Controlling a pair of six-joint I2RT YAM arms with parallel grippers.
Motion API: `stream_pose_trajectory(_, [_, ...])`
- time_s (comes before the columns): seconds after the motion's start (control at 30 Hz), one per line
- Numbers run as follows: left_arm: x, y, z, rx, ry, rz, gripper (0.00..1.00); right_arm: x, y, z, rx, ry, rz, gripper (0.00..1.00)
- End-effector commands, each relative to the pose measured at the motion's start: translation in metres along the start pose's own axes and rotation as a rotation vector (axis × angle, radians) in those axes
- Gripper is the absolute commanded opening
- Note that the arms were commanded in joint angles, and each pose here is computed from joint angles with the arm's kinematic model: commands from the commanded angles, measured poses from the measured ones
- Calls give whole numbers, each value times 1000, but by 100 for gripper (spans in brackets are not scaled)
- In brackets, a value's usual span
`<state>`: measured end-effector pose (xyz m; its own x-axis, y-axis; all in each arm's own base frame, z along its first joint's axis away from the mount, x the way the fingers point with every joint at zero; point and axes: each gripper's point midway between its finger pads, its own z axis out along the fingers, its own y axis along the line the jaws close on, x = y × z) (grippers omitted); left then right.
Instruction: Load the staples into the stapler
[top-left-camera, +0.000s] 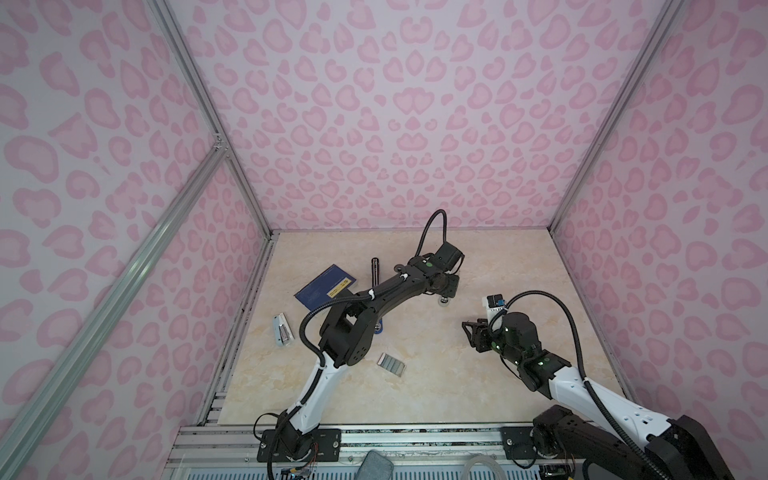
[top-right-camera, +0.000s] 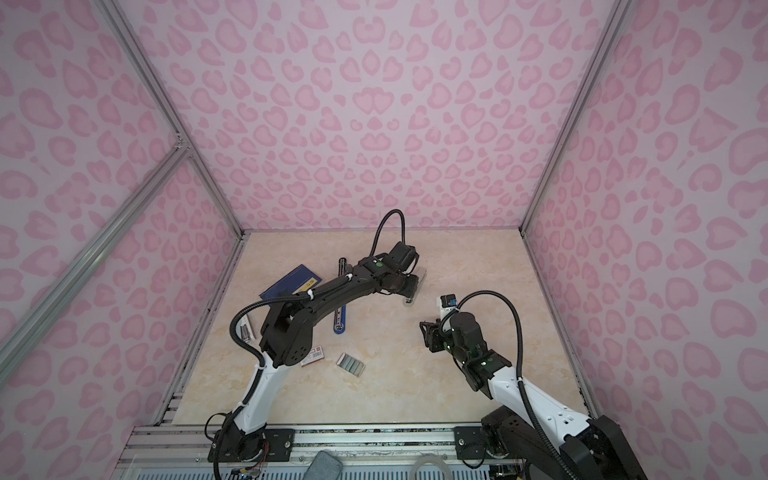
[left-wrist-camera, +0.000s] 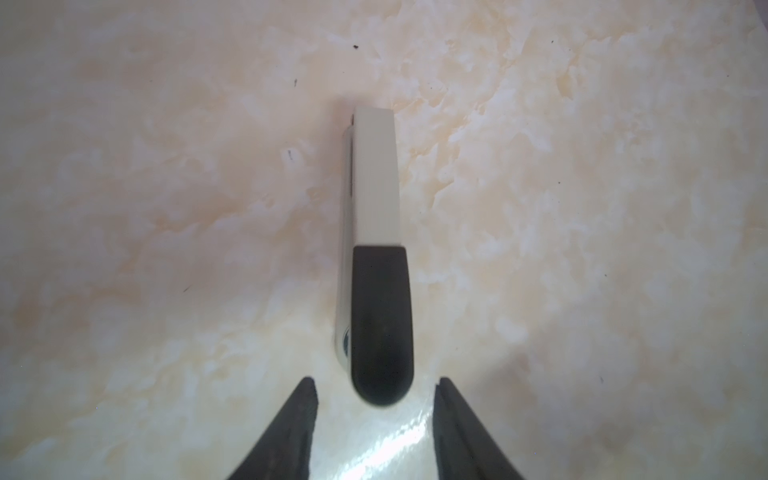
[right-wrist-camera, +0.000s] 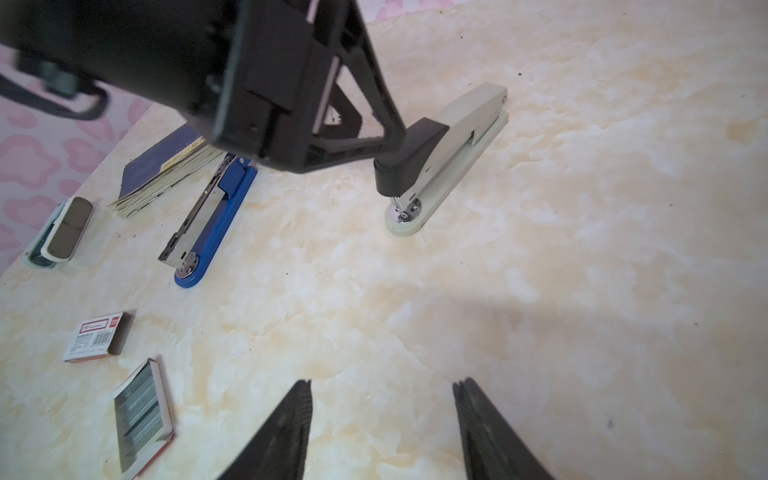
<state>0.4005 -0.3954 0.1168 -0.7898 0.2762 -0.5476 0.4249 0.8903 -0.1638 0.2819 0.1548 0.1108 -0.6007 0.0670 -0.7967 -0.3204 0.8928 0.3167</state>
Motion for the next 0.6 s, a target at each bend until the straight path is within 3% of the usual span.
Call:
stream_pose_trajectory(0.0, [3,25,-31,-83,-58,-16,55,-9,14,3,-55,-10,-9,58])
stream_pose_trajectory(0.13, [34,80,-63,-227,-80,-86,69,-13,30,8,-89,-4,-37,59])
stream_pose_trajectory(0.33, [97,153,-66,-324,14,-245,70,-12,54,20,-133,20,-76,59])
stream_pose_trajectory(0.57, [118,174,-40,-388,69,-268,70,-5,61,27,-142,40,-82,58])
